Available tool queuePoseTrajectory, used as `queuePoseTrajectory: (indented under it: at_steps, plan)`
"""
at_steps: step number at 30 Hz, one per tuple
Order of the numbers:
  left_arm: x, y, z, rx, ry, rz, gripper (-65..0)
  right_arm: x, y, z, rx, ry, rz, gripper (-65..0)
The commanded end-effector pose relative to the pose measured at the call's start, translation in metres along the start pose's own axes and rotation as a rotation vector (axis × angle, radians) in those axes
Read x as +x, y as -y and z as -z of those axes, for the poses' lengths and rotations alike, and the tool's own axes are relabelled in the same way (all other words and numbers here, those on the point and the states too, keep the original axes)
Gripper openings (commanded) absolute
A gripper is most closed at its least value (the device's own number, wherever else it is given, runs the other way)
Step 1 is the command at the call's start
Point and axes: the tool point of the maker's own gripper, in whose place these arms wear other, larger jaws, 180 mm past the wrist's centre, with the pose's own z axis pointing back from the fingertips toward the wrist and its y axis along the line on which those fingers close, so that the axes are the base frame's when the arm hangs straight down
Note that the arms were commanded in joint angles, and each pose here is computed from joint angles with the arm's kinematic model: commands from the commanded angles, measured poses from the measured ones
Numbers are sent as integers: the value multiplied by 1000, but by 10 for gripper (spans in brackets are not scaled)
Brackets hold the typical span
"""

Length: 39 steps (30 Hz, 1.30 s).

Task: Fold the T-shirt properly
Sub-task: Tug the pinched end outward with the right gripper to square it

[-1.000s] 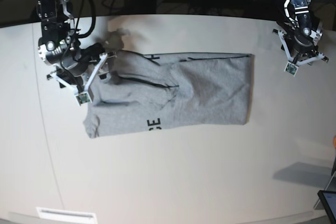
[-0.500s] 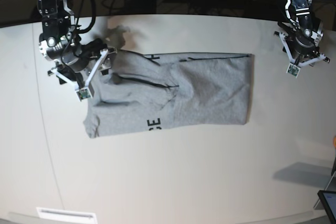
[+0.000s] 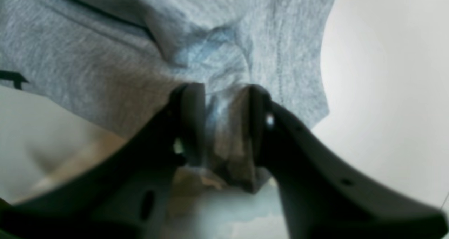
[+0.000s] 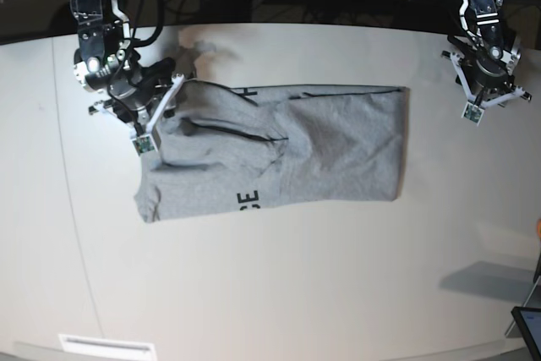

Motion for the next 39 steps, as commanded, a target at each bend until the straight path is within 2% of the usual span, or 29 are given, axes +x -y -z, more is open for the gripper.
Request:
queuePoseTrajectory:
  at_steps: [1, 3, 4, 8, 24, 34, 39]
  plan:
    - [-7, 1, 0, -12, -28, 17, -432, 14, 3, -4, -8, 48, -4, -531]
    - [-7, 1, 0, -12, -28, 17, -432, 14, 3, -4, -7, 48, -3, -633]
    - [-7, 1, 0, -12, -28, 17, -432, 14, 3, -4, -8, 48, -2, -650]
    - [-7, 1, 0, -12, -28, 17, -432, 15, 4, -4, -10, 52, -6, -647]
    - [-10, -1, -1, -8, -35, 12, -432, 64, 14, -8, -32, 148, -26, -647]
    - [-13, 0, -1, -10, -41, 15, -432, 47, 17, 15, -23, 74, -3, -644]
    - [-12, 0, -1, -7, -42, 17, -432, 52, 17, 16, -22, 106, -2, -640]
